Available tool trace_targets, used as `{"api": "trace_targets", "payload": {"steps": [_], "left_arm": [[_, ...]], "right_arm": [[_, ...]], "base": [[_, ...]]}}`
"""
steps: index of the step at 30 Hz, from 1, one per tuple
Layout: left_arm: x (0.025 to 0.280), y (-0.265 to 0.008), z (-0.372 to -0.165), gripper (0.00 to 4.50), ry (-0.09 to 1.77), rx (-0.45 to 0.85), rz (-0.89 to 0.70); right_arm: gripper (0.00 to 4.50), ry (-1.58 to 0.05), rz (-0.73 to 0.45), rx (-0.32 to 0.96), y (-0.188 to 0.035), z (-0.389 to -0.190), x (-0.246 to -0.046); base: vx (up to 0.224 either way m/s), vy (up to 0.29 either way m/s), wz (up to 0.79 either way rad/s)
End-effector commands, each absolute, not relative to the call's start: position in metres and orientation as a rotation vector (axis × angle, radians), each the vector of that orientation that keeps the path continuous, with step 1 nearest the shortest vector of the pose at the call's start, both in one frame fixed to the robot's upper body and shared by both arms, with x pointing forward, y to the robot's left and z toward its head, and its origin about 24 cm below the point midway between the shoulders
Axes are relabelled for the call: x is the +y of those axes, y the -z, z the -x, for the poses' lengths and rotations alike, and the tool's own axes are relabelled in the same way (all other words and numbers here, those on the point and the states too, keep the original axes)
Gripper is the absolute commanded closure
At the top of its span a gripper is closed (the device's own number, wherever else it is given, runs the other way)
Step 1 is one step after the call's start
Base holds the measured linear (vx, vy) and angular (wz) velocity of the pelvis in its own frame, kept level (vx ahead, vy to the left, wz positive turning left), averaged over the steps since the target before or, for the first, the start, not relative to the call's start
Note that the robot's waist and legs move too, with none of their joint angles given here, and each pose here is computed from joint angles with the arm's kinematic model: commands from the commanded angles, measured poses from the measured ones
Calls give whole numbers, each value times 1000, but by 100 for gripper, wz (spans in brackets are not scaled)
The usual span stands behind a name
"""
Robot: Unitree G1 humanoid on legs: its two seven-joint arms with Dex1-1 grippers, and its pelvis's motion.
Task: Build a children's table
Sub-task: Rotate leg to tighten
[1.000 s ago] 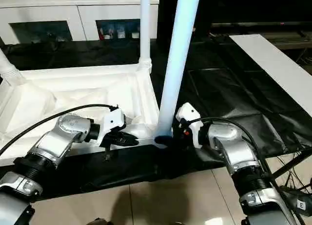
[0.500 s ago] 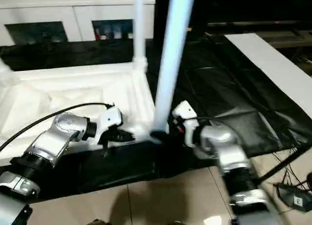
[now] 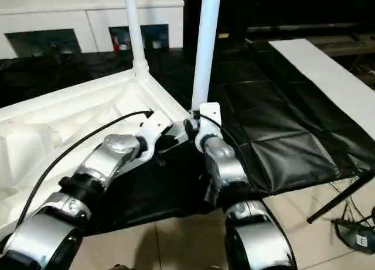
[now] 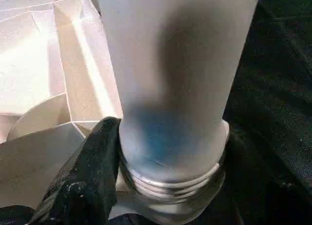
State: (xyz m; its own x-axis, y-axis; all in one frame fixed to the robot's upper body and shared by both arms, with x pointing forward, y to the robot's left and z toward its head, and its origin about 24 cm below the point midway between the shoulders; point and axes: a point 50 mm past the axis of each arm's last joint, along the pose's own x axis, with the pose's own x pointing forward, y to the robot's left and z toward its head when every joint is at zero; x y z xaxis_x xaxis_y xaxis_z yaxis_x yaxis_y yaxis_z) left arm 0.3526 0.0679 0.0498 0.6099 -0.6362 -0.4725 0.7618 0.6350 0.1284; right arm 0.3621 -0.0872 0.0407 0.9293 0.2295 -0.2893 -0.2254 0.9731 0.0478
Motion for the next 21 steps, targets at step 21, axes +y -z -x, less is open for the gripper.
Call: {"api": "trace_targets", "payload": {"steps": [21], "left_arm": [[127, -51, -317, 450, 1291, 450, -422]], "right_arm": [[65, -890, 123, 216, -65, -318, -149]], "base": [[0, 0, 0]]}}
